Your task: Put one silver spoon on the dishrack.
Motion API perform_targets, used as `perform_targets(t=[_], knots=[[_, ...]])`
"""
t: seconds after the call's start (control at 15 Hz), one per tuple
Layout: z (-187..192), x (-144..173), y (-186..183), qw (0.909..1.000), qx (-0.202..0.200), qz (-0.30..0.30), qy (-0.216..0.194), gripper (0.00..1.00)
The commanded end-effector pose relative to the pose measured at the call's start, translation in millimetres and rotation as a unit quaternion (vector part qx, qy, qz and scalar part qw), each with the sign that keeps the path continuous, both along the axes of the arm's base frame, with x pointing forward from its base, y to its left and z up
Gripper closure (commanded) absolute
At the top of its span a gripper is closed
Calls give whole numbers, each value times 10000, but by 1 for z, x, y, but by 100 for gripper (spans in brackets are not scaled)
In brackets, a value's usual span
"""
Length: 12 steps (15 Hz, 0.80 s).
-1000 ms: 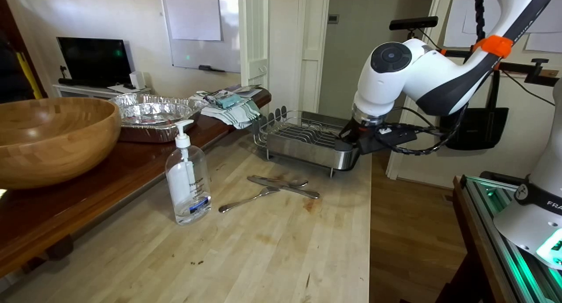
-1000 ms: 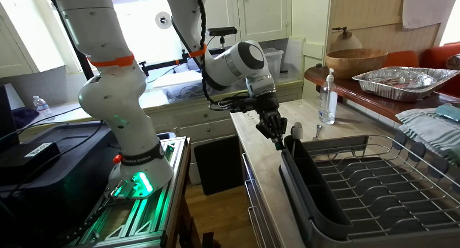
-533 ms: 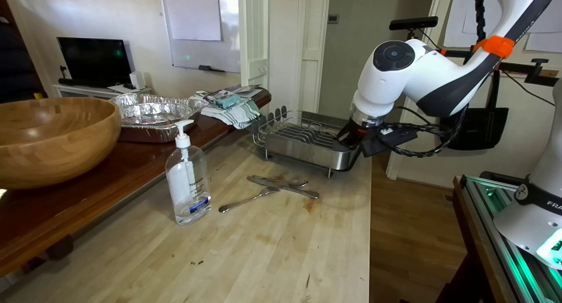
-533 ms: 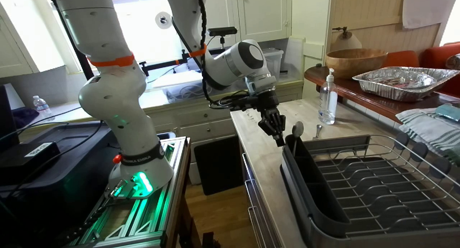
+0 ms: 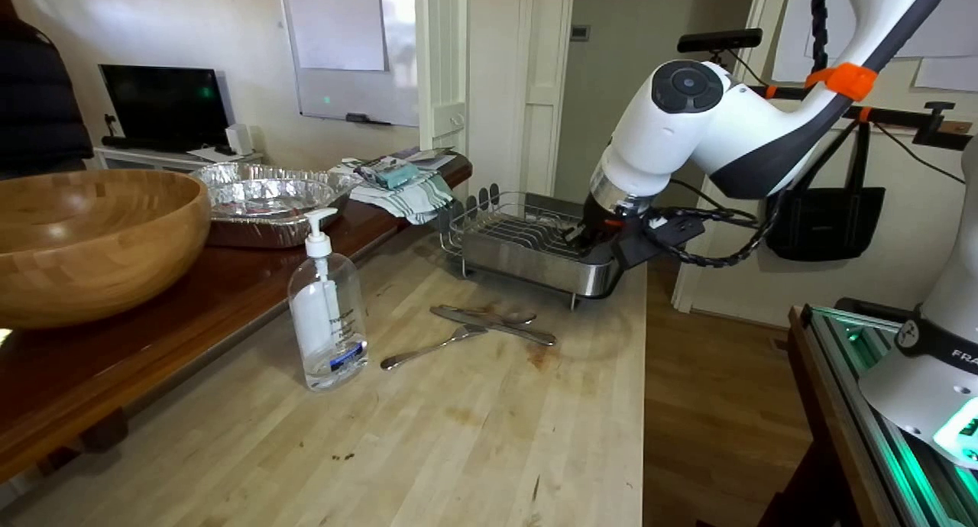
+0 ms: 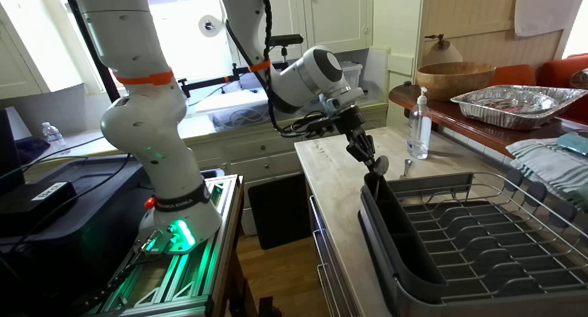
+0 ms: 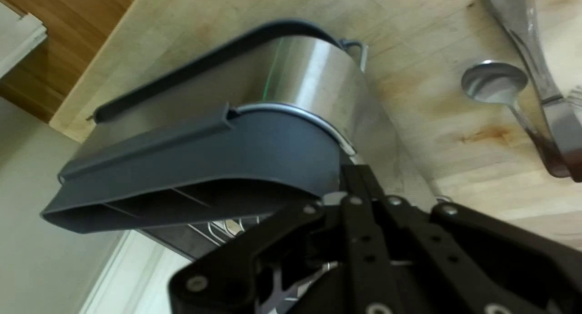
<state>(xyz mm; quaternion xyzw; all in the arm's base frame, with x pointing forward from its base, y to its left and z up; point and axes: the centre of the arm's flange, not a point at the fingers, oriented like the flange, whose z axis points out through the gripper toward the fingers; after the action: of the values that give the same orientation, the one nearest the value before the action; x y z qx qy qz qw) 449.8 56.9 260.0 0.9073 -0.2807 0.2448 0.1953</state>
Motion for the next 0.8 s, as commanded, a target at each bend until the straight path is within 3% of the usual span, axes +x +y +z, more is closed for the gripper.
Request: perform_targets(t=[0.0, 0.47, 0.73], knots=[[-7, 19, -6, 9995, 99, 304, -87, 100], [-24, 20, -17, 9972, 485, 499, 284, 100], [-23, 5, -25, 9978, 471, 209, 415, 100]])
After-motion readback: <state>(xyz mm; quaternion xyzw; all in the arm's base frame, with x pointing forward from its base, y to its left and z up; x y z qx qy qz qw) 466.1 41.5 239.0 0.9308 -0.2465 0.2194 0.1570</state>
